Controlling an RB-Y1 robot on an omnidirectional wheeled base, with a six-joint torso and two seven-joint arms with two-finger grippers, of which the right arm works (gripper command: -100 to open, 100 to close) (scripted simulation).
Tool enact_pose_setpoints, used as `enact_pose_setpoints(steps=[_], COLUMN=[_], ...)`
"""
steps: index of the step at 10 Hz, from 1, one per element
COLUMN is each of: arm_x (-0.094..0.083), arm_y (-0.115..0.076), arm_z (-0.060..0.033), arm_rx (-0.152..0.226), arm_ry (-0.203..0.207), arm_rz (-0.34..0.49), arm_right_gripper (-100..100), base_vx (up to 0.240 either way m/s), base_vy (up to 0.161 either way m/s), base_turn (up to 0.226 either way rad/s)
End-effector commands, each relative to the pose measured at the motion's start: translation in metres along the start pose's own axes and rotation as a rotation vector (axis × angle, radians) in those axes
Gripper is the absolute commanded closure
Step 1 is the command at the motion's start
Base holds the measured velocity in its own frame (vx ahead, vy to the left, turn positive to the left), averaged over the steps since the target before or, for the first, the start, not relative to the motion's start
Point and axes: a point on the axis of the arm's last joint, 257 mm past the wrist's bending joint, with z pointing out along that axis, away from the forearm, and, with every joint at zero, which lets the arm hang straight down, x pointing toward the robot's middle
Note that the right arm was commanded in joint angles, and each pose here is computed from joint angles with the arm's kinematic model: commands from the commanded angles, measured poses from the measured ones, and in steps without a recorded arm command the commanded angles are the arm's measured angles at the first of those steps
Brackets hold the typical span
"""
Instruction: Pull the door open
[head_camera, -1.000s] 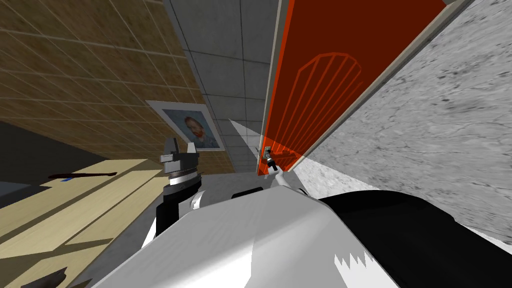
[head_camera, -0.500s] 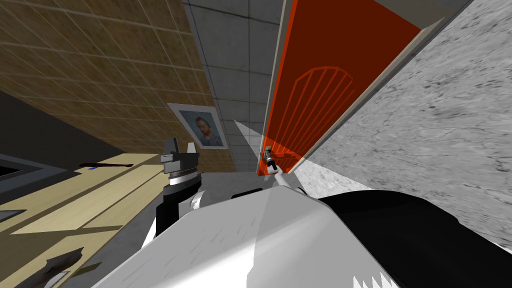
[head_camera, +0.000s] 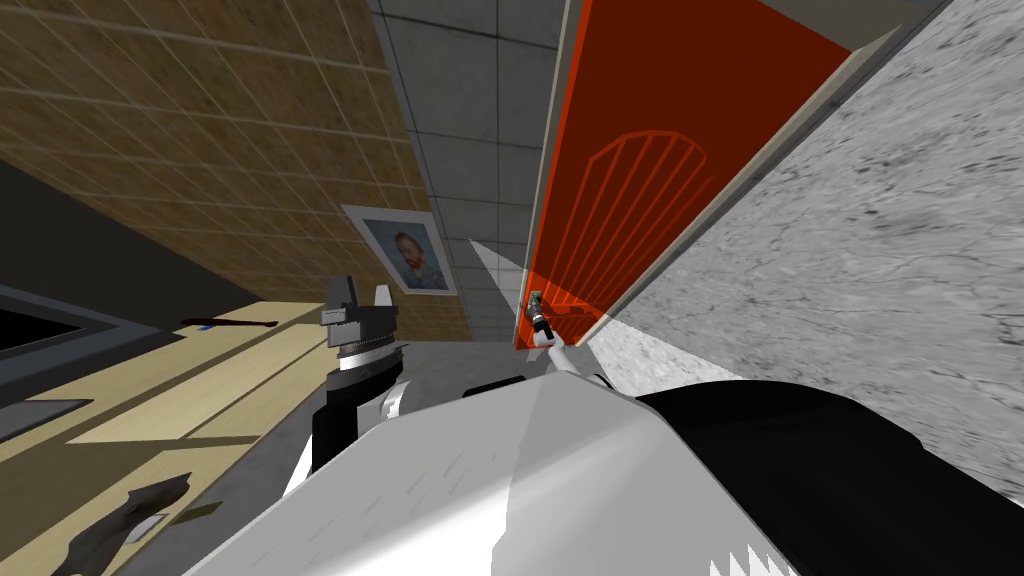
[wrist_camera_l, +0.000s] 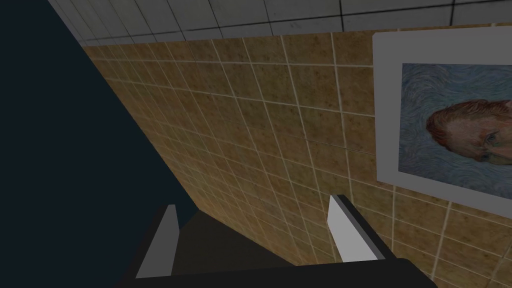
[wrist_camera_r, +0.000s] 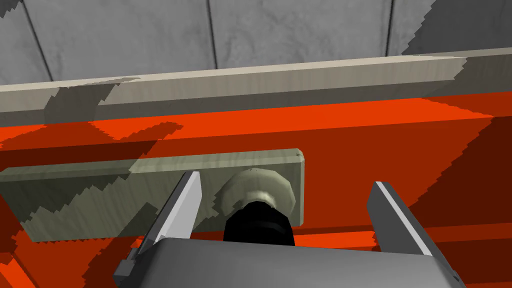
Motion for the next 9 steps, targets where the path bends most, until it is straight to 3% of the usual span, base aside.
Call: enact_pose_setpoints(steps=[1,4,5,9], arm_x=[-0.0007,-0.0018,-0.0018,-0.0034], arm_y=[0.0002,0.0003,0.0003,-0.0003], arm_z=[0.001,0.0029,0.0029,0.0057], arm_rx=[-0.002,-0.005,-0.005,-0.013], arm_ry=[-0.011,-0.032,-0.032,-0.064], arm_rz=[0.083,0.22,0.224,0.44], arm_right_gripper=[-100,-100,-100,-100], base_vx=[-0.053,-0.063,-0.045,-0.06], base_vy=[-0.022,-0.026,-0.014,-0.03], base_turn=[0.041,0.044,0.019,0.044])
